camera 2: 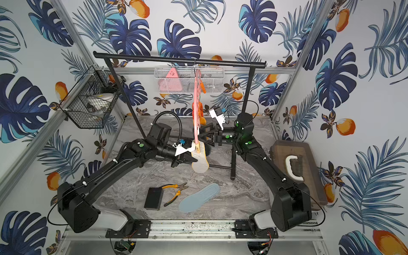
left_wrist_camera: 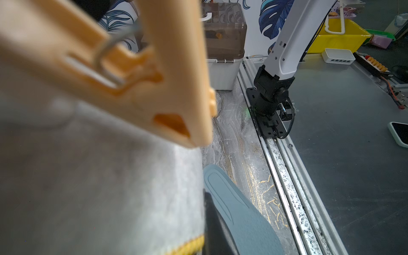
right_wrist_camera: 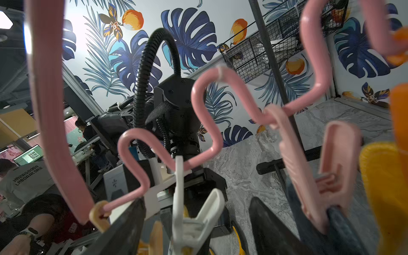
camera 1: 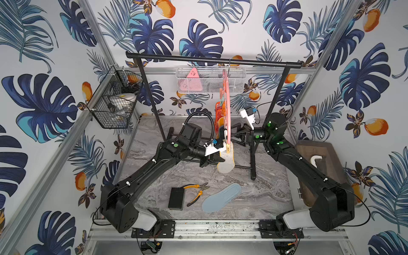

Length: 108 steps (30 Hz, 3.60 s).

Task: Take the shoe insoles off the hanger
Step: Open the clamp at the hanger, then place the insole at the center of the board.

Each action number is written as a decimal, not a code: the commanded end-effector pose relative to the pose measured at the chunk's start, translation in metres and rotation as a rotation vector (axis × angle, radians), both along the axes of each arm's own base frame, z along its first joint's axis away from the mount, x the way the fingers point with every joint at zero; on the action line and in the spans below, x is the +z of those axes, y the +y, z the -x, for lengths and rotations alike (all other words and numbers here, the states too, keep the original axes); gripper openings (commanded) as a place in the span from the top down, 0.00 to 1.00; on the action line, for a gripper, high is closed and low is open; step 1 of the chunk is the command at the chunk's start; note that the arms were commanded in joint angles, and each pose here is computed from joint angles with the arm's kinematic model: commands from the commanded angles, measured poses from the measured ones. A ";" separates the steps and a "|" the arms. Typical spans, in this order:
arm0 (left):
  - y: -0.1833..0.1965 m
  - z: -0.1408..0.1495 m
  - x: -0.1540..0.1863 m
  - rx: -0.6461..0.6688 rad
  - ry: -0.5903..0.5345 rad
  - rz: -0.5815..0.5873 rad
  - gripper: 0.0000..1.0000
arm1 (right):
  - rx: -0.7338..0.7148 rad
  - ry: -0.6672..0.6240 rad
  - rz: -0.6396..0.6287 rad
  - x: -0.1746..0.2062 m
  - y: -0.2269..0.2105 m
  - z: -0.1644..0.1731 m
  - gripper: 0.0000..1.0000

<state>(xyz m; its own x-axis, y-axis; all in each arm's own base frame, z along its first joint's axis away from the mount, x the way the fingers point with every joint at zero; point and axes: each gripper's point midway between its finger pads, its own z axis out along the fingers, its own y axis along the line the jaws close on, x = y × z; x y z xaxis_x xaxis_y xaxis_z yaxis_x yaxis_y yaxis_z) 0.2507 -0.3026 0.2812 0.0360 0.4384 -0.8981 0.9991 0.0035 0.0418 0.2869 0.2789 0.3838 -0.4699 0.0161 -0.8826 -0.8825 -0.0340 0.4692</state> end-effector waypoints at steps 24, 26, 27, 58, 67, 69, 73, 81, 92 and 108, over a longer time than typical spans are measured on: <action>0.008 0.006 0.006 -0.019 0.010 0.018 1.00 | 0.026 -0.026 -0.022 0.003 0.015 0.004 0.31; 0.008 0.007 0.008 -0.024 0.009 0.024 1.00 | 0.034 -0.039 -0.023 0.002 0.017 0.007 0.34; 0.008 0.007 0.008 -0.025 0.011 0.026 1.00 | 0.035 -0.048 -0.031 0.003 0.017 0.008 0.36; 0.025 0.011 0.000 -0.010 0.048 -0.009 1.00 | 0.015 -0.074 -0.046 0.014 0.017 0.004 0.73; 0.053 0.025 -0.033 0.020 0.080 -0.144 1.00 | -0.047 -0.084 -0.011 0.007 0.015 0.000 0.71; 0.062 0.023 -0.043 0.049 0.082 -0.193 1.00 | -0.049 -0.088 0.001 0.004 0.015 0.000 0.69; 0.084 0.014 -0.058 0.144 0.072 -0.317 1.00 | -0.106 -0.083 0.050 -0.007 0.012 -0.005 0.50; 0.131 -0.009 -0.062 0.356 0.105 -0.510 1.00 | -0.176 -0.085 0.119 -0.029 0.004 -0.006 0.29; 0.217 -0.045 -0.089 0.718 0.037 -0.773 1.00 | -0.419 -0.063 0.328 -0.087 -0.032 -0.004 0.21; 0.326 -0.053 -0.160 1.028 0.026 -1.136 1.00 | -0.652 -0.006 0.400 -0.147 -0.087 0.040 0.14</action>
<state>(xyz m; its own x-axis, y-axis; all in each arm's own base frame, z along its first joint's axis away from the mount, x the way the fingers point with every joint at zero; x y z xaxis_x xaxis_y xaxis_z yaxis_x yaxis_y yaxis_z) 0.3009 0.0071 0.1244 -0.7061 0.6983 -0.1174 0.6104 0.6842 0.3991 0.2487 0.1973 0.2437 -0.4713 -0.0194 -0.8818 -0.6824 0.6415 0.3505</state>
